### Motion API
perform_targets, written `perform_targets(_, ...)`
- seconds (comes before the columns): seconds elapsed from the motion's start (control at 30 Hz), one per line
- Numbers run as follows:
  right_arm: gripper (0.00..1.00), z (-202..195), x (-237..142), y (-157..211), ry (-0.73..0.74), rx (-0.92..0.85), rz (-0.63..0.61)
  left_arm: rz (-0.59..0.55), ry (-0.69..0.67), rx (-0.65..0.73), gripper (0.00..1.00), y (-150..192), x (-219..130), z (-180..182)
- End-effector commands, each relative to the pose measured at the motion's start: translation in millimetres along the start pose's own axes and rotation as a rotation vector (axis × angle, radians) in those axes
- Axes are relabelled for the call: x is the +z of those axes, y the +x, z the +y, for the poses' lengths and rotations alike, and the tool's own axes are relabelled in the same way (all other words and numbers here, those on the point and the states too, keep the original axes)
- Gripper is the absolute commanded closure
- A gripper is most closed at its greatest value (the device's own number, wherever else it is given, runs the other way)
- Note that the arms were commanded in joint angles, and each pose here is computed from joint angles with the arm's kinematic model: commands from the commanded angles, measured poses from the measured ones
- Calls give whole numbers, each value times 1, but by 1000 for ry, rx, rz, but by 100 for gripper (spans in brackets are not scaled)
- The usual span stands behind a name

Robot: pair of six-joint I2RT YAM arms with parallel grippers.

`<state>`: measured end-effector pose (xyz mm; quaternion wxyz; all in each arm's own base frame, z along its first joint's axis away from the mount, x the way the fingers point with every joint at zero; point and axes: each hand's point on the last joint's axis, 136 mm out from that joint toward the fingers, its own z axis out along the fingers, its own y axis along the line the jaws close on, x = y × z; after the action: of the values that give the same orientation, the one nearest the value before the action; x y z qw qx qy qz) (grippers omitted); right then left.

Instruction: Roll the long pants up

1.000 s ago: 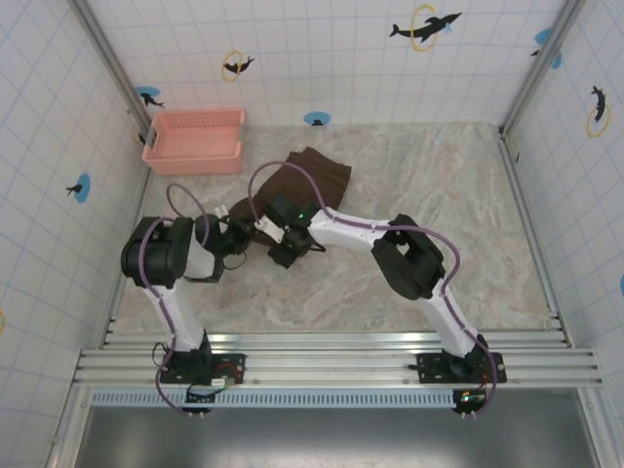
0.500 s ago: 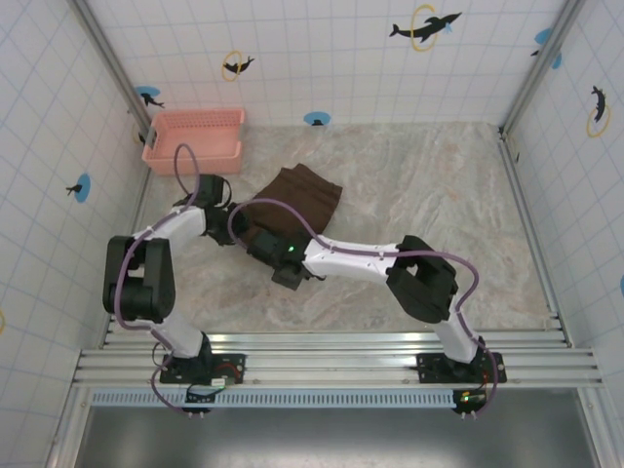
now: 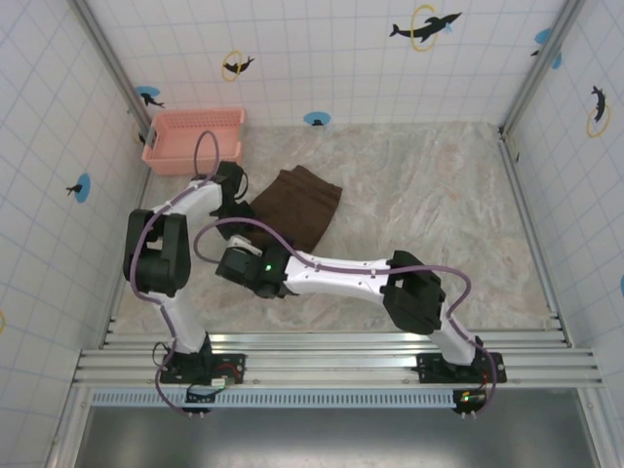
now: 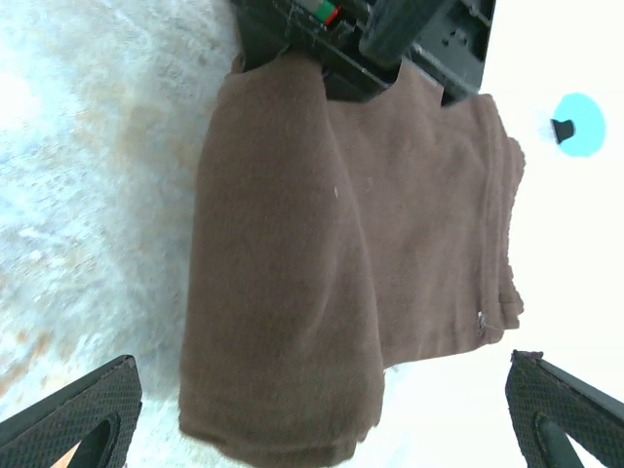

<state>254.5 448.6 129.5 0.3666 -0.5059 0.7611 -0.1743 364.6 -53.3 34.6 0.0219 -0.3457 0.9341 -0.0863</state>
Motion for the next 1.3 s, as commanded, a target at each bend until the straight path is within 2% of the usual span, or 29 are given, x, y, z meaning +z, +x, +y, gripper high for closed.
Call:
perform_targets(0.0, 1, 11, 25, 12, 67, -78, 78, 131, -171, 21, 100, 27, 24, 31)
perform_targets(0.23, 1, 30, 62, 27, 59, -91, 152, 145, -192, 22, 100, 25, 32, 32)
perform_targets(0.7, 0, 28, 91, 51, 244, -243, 247, 137, -195, 37, 100, 19, 29, 26)
perform_targets(0.87, 16, 43, 97, 60, 275, -292, 269, 133, -197, 43, 100, 13, 23, 19)
perform_targets(1.03, 19, 54, 104, 71, 323, -327, 291, 128, -191, 48, 100, 9, 19, 15)
perform_targets(1.07, 23, 55, 106, 72, 324, -328, 297, 128, -193, 49, 100, 9, 19, 15)
perform_targets(1.1, 35, 55, 108, 73, 326, -329, 302, 125, -193, 50, 100, 9, 18, 15)
perform_targets(1.27, 100, 52, 113, 72, 323, -304, 314, 127, -196, 54, 100, 10, 17, 16)
